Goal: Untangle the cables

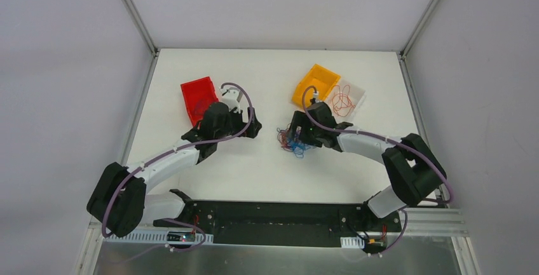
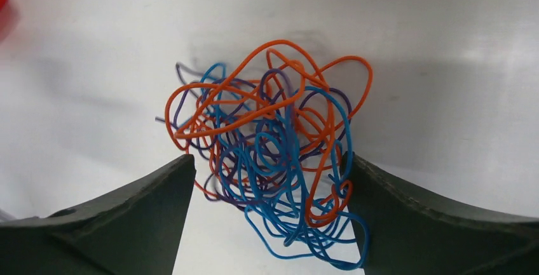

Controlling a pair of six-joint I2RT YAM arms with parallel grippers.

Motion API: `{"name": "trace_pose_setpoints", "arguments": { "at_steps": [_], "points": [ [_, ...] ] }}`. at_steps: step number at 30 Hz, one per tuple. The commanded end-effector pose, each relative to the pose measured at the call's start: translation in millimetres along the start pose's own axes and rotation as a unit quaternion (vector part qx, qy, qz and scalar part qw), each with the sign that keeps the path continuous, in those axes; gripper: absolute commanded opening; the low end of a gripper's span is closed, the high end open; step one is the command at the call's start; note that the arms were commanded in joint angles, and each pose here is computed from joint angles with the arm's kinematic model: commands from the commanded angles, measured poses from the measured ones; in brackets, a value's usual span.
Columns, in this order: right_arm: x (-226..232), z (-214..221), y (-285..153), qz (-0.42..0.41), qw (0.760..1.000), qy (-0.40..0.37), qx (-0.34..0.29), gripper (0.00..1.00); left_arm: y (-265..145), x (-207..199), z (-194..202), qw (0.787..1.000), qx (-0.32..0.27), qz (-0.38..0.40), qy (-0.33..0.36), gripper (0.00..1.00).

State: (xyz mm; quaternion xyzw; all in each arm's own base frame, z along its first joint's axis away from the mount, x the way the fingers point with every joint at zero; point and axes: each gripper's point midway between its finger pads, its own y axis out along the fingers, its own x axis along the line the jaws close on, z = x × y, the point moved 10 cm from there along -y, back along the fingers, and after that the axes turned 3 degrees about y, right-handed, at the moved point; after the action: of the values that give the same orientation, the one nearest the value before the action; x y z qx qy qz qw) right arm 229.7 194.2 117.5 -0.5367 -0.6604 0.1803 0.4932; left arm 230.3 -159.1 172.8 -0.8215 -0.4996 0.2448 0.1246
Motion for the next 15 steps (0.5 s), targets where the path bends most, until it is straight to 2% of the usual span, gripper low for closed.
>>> {"name": "trace_pose_setpoints", "arguments": {
  "at_steps": [1, 7, 12, 15],
  "points": [
    [39, 5, 3, -0.093, 0.995, 0.001, 0.026, 0.87, 5, -7, -12, 0.995, -0.077, 0.052, 0.038, 0.95],
    [34, -5, -25, -0.083, 0.995, -0.030, -0.037, 0.87, 10, -9, -10, 0.995, -0.065, 0.065, 0.042, 0.97],
    [9, -14, -48, -0.048, 0.992, -0.043, -0.107, 0.88, 28, -16, -8, 0.995, -0.030, 0.093, 0.029, 0.94],
    [-12, -17, -52, -0.016, 0.989, -0.035, -0.141, 0.88, 37, -23, -4, 0.994, -0.017, 0.097, 0.045, 0.93]
  ]
}}
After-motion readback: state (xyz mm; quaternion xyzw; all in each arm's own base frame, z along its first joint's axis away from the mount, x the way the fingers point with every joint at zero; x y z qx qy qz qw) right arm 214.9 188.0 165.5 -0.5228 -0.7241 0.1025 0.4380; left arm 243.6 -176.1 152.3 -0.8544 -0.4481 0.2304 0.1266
